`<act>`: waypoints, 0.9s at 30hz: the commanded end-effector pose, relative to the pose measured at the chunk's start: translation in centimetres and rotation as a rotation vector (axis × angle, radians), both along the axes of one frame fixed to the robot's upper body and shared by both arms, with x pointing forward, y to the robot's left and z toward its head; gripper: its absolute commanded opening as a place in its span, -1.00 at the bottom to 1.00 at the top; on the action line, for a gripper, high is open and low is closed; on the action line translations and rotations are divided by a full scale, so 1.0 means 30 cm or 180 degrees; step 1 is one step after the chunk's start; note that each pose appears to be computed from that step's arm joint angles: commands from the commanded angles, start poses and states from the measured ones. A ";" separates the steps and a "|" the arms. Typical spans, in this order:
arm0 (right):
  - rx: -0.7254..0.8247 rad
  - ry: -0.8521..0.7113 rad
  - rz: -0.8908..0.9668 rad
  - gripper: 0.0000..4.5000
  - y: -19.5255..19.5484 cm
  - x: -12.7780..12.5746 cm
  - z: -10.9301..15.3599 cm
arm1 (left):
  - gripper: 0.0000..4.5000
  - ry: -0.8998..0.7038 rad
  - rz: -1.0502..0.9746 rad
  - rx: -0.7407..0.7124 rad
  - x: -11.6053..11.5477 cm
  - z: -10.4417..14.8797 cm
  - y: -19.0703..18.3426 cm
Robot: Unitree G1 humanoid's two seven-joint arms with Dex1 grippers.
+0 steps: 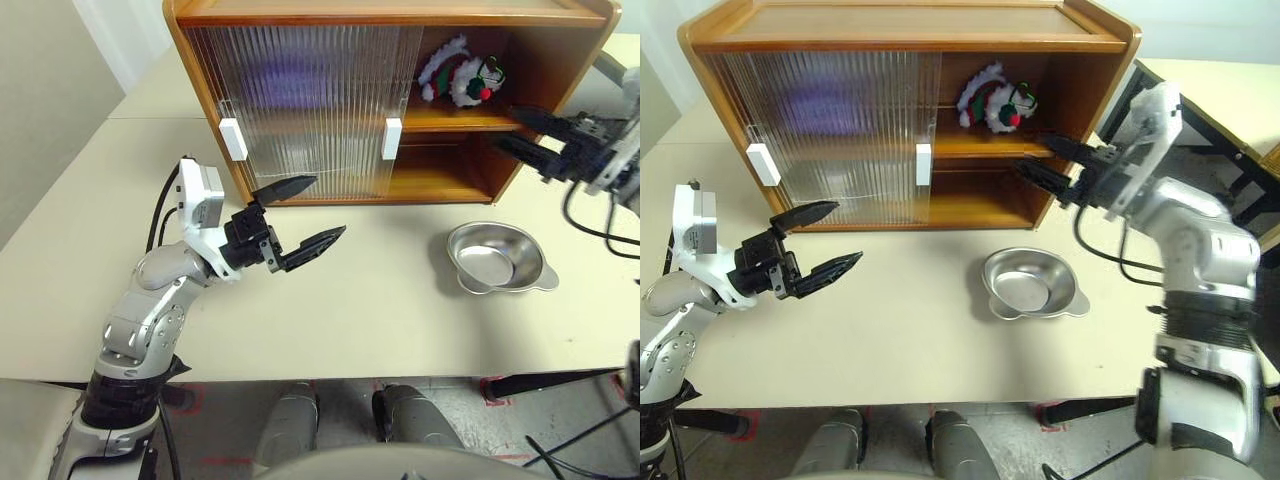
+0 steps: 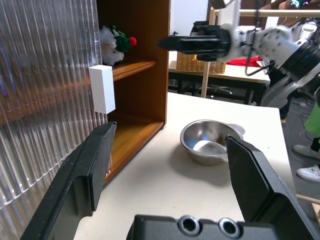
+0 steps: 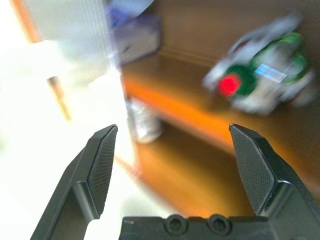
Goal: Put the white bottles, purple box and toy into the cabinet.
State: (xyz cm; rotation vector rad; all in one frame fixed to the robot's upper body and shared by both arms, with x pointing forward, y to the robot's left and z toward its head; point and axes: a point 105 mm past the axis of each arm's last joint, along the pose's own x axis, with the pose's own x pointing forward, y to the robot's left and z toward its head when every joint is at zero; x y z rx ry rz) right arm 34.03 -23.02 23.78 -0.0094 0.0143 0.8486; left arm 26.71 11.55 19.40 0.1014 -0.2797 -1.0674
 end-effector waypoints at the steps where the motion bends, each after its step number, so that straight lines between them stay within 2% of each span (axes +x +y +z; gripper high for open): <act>1: -0.0073 0.0360 0.0137 0.98 -0.023 -0.054 -0.030 | 1.00 0.0043 -0.0116 0.0027 -0.012 -0.008 -0.006; 5: -0.0229 0.0718 0.0042 0.98 -0.081 -0.095 -0.085 | 1.00 0.0167 -0.0320 0.0068 -0.042 -0.022 -0.011; 9: -0.0392 0.1234 -0.0358 0.98 -0.176 -0.121 -0.164 | 1.00 0.0276 -0.0453 0.0221 -0.065 -0.046 -0.003; 15: -0.0968 0.2047 -0.1546 0.98 -0.387 -0.171 -0.295 | 1.00 0.0160 -0.0239 0.0114 -0.036 -0.021 0.023; 20: -0.0548 0.2694 -0.1767 0.98 -0.417 -0.236 -0.347 | 1.00 0.0155 -0.0152 0.0119 -0.021 -0.028 0.022; 22: -0.0535 0.2897 -0.1866 0.98 -0.435 -0.263 -0.381 | 1.00 0.0154 -0.0153 0.0128 -0.021 -0.030 0.021; 27: -0.0139 0.3140 -0.1787 0.98 -0.403 -0.278 -0.395 | 1.00 0.0153 -0.0139 0.0146 -0.019 -0.033 0.023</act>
